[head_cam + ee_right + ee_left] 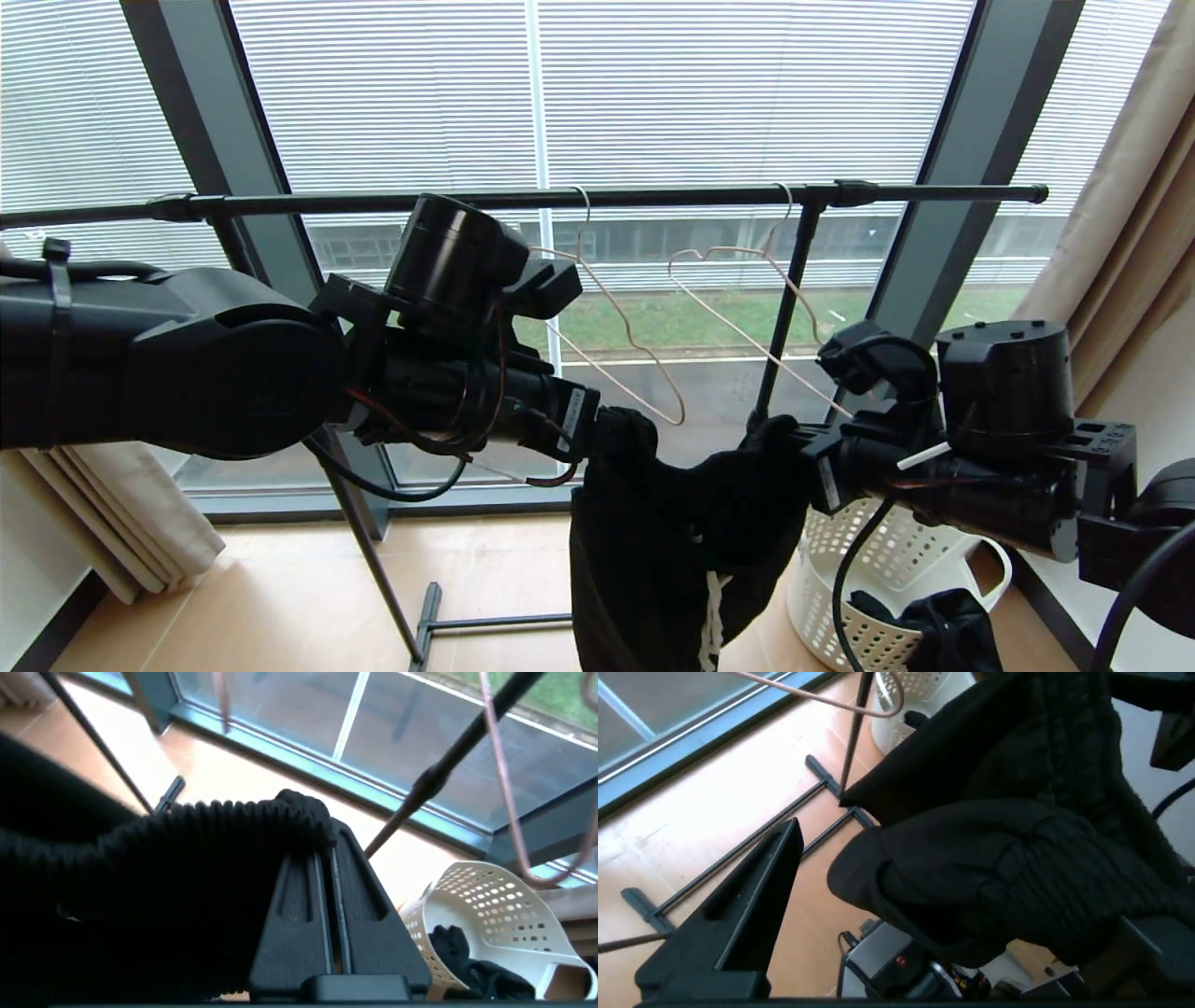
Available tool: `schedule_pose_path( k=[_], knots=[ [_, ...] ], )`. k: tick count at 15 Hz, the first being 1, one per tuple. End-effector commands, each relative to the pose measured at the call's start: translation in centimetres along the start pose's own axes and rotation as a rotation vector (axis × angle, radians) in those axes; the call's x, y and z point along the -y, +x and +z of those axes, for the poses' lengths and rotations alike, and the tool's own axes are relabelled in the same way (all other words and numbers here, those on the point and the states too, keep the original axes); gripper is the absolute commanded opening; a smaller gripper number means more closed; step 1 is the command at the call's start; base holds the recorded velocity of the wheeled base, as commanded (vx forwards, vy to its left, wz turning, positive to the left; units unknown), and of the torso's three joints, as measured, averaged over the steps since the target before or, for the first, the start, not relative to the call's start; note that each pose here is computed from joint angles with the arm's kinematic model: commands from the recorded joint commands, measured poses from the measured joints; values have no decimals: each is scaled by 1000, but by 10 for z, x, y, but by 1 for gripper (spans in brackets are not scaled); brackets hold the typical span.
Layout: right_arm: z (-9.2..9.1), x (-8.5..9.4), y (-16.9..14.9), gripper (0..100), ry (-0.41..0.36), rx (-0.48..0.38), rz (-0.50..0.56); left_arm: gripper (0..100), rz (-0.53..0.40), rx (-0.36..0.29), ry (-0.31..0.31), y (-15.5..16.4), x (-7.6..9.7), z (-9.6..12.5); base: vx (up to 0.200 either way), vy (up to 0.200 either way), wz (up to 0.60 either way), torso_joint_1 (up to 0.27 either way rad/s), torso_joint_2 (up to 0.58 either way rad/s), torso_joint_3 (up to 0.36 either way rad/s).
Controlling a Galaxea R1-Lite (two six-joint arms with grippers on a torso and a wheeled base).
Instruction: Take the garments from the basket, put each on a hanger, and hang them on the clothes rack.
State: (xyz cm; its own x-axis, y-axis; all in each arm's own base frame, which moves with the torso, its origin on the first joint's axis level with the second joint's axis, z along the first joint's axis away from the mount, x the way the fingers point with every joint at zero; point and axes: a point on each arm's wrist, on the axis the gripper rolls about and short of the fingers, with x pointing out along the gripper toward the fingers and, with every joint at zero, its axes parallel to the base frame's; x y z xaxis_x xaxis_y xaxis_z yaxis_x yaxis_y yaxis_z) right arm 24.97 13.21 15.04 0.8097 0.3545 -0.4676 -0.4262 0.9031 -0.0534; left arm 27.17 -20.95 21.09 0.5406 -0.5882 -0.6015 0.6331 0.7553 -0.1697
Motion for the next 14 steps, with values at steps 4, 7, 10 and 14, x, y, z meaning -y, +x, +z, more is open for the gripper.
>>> schedule_pose_path(
  k=[4, 7, 10, 14],
  knots=[
    [25, 27, -12, 0, 45, 101, -85, 100, -78, 4, -5, 3, -28, 4, 0, 0, 0, 0, 0, 0],
    [37, 28, -13, 0, 67, 145, -85, 100, -144, -61, 97, 8, -30, -17, 0, 0, 0, 0, 0, 0],
    [44, 29, -21, 0, 96, 180, -90, 100, -196, -99, 187, -3, -22, -39, 0, 0, 0, 0, 0, 0],
    [45, 29, -34, 0, 101, 201, -90, 100, -205, -2, 224, -2, -17, -29, 0, 0, 0, 0, 0, 0]
  ],
)
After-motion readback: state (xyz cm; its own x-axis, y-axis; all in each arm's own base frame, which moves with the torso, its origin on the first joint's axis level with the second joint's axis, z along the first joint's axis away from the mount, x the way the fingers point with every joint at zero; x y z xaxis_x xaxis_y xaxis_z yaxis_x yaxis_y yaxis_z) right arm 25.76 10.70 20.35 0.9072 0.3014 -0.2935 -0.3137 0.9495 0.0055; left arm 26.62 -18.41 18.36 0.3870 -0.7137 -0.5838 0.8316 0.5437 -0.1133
